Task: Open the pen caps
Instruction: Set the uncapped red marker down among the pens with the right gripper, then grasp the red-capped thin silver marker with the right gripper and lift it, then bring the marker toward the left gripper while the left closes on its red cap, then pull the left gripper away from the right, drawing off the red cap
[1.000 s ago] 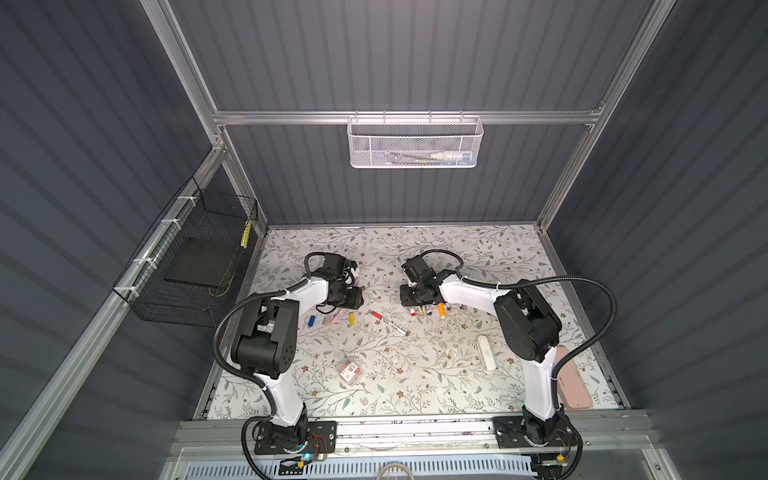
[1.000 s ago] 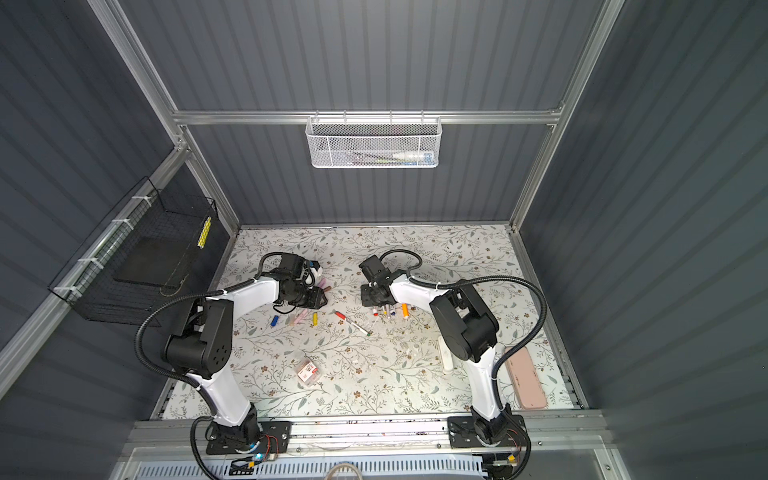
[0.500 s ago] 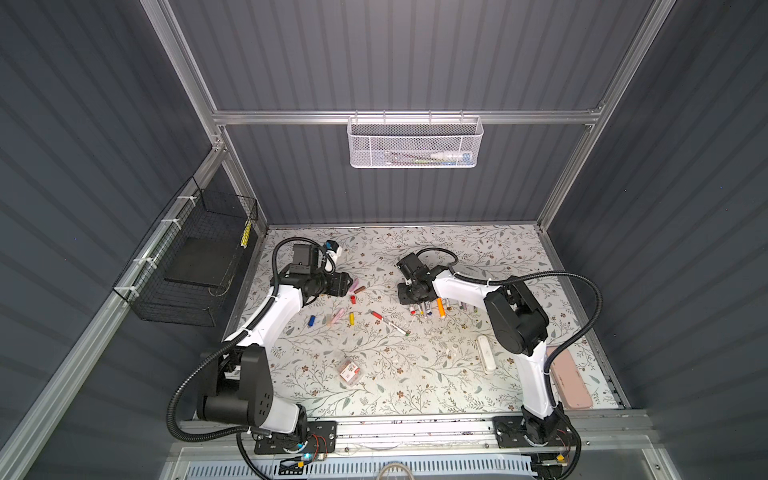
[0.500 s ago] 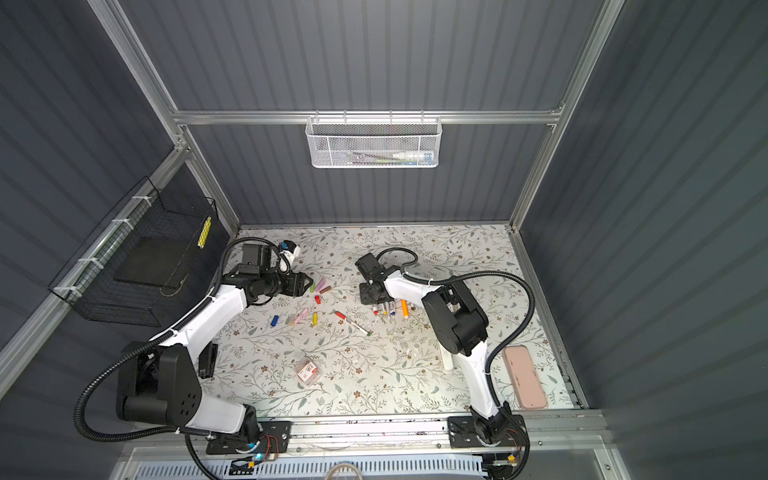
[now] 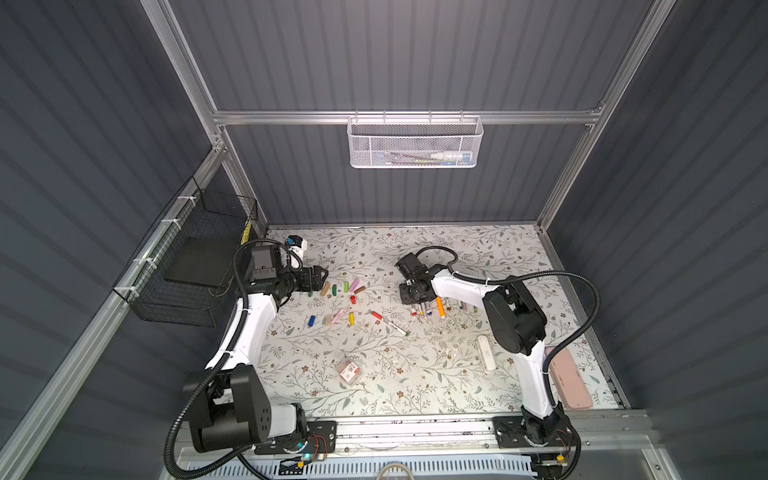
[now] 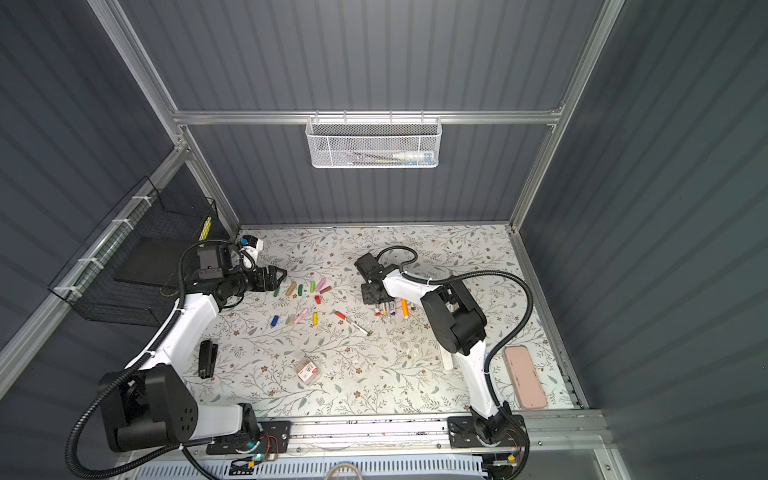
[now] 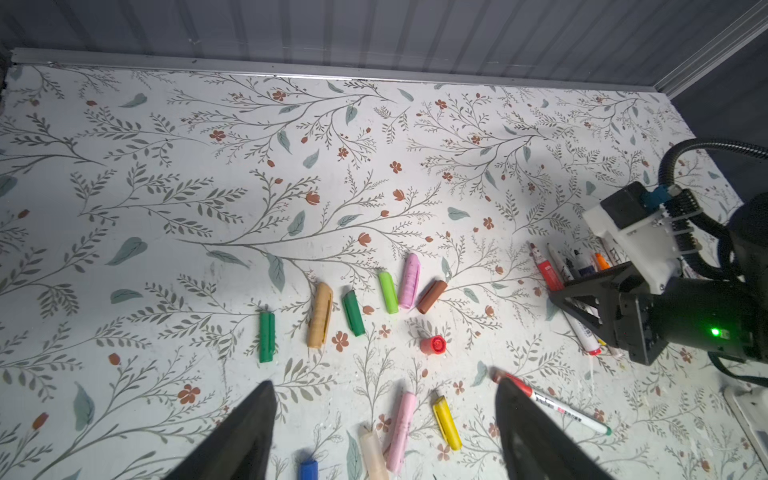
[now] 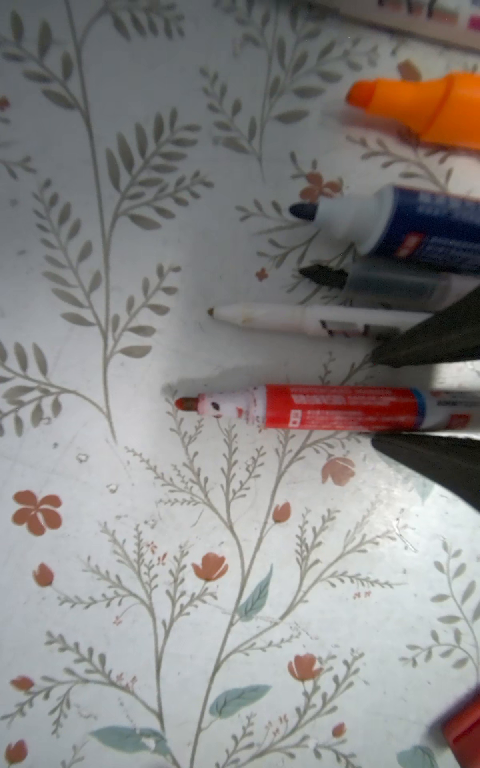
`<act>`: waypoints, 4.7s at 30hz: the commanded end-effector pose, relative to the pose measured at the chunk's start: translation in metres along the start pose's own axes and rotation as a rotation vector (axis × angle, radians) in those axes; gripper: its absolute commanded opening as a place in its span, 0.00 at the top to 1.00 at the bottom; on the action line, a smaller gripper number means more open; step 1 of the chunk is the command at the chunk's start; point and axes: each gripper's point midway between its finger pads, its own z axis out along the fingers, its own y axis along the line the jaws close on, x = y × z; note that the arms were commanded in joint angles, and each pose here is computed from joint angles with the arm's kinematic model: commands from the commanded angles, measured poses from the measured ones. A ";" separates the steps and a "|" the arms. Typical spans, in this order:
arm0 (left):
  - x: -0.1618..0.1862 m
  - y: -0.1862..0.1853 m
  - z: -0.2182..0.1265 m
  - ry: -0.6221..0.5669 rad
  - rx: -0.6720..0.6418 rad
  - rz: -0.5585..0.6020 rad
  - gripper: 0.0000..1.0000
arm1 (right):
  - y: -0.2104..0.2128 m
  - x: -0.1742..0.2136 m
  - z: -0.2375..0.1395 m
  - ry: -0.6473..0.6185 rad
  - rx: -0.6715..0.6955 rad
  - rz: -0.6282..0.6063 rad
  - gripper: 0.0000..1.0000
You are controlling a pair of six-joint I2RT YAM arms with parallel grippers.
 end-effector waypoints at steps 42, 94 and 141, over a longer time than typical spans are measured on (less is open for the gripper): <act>0.060 -0.016 0.083 0.337 -0.055 0.153 0.26 | 0.070 0.087 -0.019 0.108 -0.167 -0.297 0.84; -0.008 -0.189 0.059 0.086 0.861 -0.294 0.62 | 0.109 -0.018 -0.160 -0.386 -0.659 -0.064 1.00; -0.164 -0.127 0.019 -0.262 0.662 -0.104 1.00 | 0.112 0.083 -0.118 -0.201 -0.698 -0.016 1.00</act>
